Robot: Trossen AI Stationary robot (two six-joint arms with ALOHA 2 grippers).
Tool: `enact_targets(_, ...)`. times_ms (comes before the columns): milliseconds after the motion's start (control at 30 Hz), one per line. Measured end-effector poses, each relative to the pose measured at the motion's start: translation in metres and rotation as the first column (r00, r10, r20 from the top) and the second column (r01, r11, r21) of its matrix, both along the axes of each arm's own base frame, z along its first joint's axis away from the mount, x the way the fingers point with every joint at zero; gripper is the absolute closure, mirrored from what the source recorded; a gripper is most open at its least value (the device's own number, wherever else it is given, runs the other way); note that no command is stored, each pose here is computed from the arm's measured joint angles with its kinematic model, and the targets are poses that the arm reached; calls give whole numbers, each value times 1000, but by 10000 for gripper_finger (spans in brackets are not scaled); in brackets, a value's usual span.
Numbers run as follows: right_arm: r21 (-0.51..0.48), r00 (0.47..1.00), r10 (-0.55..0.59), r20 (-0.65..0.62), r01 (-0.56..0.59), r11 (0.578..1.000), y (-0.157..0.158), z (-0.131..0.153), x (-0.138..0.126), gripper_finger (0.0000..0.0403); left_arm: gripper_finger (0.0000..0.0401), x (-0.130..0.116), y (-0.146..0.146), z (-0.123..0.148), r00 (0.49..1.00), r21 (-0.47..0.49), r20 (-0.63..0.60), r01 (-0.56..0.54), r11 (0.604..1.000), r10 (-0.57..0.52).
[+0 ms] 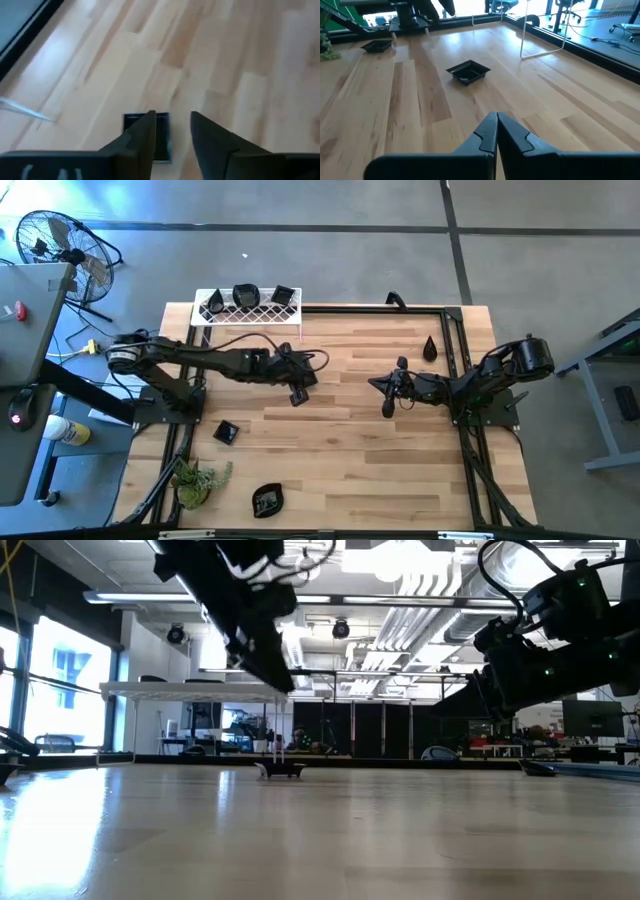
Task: Pick & Place Mini shaped plates
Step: Stack the top square plate on top of the square plates on the shelf
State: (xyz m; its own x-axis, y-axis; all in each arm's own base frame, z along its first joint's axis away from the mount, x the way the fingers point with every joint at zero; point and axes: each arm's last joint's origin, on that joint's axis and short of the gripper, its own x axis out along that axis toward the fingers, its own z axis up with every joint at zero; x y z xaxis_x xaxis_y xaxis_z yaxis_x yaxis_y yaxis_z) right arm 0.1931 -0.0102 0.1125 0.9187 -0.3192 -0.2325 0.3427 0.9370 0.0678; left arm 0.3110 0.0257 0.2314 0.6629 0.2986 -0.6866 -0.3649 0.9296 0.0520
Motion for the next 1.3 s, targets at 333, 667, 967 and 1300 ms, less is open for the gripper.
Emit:
enact_targets(333, -2, 1000, -6, -5, 6, 1000, 0, 0, 0, 396, 278, 11, 0, -29, 996, -17, -93, 4, 1000, -6)
enact_targets(667, -2, 1000, -7, -7, 7, 1000, 0, -1, 0, 395, 278, 21, 0, -50, 994, -75, -112, -8, 997, -1)
enact_targets(967, -2, 1000, -7, -6, 7, 1000, 0, 0, 0, 401, 277, 25, 1, -68, 985, -21, -163, -53, 998, 49)
enact_targets(1300, -2, 1000, -7, -7, 7, 1000, 0, -1, 0, 395, 277, 25, 0, -69, 984, -46, -174, -36, 998, 28)
